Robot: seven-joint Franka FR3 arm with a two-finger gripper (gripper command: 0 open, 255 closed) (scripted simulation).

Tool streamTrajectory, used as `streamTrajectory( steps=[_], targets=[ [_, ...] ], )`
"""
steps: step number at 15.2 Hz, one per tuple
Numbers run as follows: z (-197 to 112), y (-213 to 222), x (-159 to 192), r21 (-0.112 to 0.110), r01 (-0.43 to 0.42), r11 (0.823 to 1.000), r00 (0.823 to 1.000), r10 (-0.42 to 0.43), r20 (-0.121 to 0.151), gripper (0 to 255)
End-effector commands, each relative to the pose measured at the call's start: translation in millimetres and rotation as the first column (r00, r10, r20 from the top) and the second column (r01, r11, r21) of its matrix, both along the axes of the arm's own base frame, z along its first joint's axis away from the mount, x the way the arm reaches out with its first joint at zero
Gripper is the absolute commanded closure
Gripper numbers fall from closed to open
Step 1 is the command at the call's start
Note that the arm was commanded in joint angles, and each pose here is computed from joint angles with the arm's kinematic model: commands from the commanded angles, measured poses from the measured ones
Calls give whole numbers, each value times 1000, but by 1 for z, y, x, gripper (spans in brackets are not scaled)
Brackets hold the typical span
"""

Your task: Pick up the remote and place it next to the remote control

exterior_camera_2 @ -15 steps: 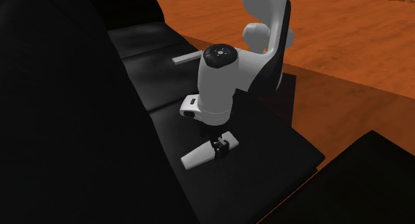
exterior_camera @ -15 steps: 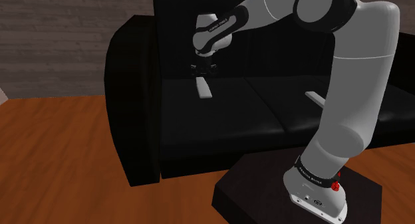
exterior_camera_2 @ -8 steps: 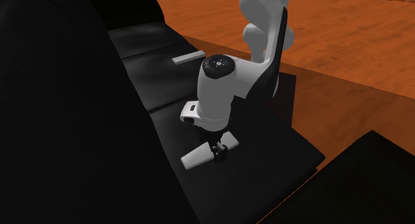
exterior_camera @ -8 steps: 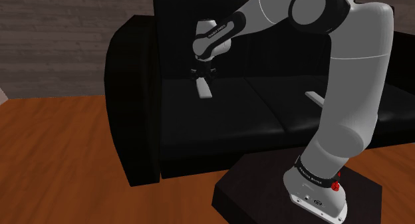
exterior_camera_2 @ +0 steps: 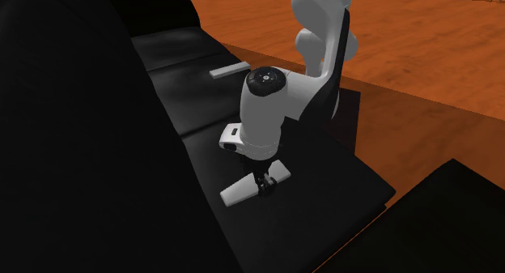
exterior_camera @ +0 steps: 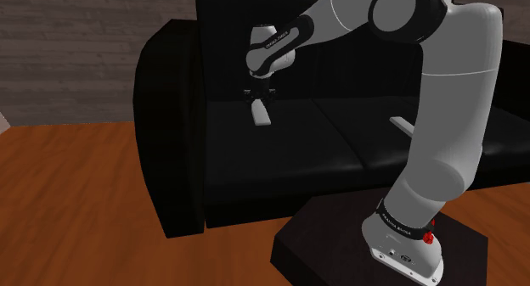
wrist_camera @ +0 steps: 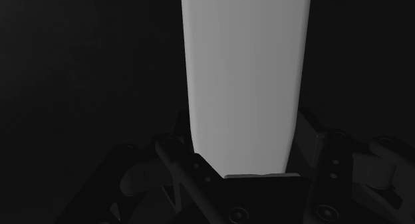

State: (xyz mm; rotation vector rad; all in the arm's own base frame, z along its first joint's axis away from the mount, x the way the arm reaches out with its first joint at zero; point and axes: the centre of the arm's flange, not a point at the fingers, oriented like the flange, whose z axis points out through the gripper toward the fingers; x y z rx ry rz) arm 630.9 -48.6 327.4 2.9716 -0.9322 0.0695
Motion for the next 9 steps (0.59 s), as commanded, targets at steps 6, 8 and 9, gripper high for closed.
streamTrajectory(
  steps=[6,8,9],
  targets=[
    [0,0,0,0,0,1000,1000,0,0,255],
    [11,0,0,0,0,1000,1000,0,0,255],
    [16,0,0,0,0,1000,1000,0,0,255]
  ],
)
